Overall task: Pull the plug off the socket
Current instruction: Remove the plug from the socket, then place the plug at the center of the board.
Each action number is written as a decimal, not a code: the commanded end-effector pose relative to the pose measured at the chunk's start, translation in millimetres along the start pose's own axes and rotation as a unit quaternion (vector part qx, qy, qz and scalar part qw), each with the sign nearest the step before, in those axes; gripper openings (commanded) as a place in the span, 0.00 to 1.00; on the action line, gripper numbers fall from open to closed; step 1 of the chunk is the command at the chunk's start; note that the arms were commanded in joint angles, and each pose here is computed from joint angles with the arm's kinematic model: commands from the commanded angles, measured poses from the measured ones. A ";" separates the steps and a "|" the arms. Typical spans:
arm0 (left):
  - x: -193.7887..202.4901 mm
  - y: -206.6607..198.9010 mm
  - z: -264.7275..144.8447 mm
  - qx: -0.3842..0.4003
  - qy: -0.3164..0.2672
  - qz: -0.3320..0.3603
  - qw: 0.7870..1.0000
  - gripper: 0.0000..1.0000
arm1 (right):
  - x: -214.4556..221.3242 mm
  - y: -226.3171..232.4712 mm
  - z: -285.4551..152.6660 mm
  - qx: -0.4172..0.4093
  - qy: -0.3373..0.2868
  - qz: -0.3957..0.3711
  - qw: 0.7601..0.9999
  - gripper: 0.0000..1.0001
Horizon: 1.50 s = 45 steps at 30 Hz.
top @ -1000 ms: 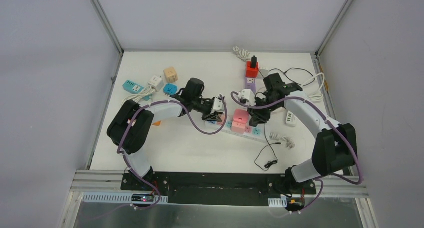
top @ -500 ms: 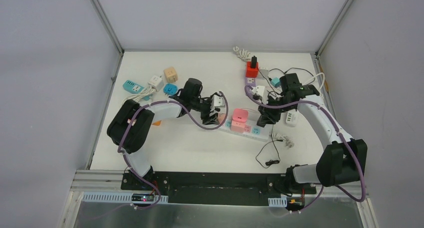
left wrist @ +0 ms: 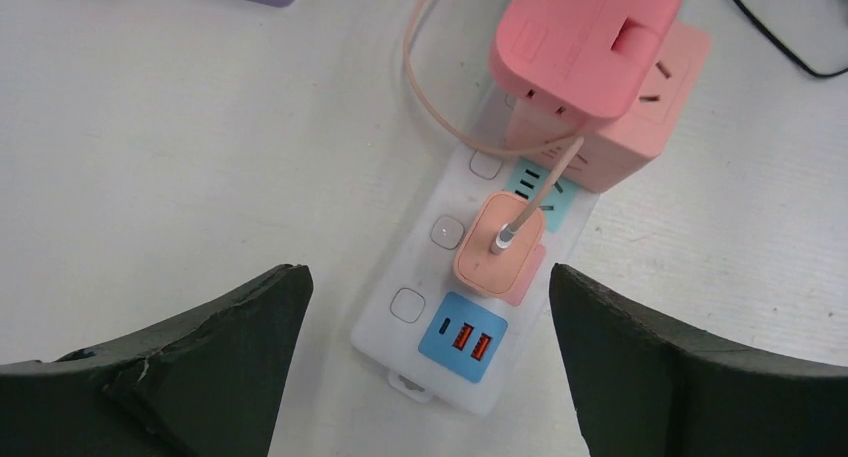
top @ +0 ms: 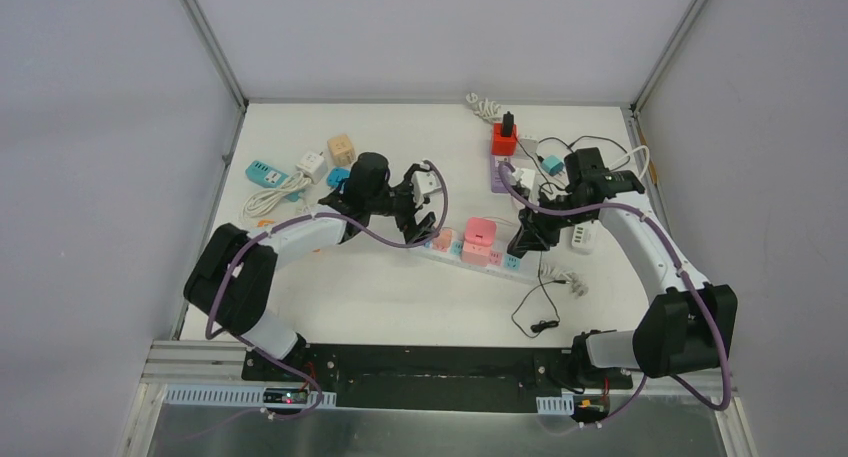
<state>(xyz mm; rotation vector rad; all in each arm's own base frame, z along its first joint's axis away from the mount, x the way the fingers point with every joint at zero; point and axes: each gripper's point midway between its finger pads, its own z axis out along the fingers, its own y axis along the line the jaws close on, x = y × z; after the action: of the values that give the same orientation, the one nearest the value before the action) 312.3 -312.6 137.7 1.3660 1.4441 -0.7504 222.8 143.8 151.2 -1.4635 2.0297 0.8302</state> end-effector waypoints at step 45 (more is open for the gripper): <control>-248.8 72.8 -56.8 -0.082 -0.234 0.072 0.966 0.95 | -94.1 -23.5 -77.9 0.023 -0.229 0.188 0.955 0.00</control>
<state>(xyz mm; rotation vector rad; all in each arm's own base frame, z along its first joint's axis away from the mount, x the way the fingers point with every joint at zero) 343.8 -331.5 436.0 0.9980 0.9764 -0.8857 259.7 152.3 253.0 -0.8833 1.9820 1.0844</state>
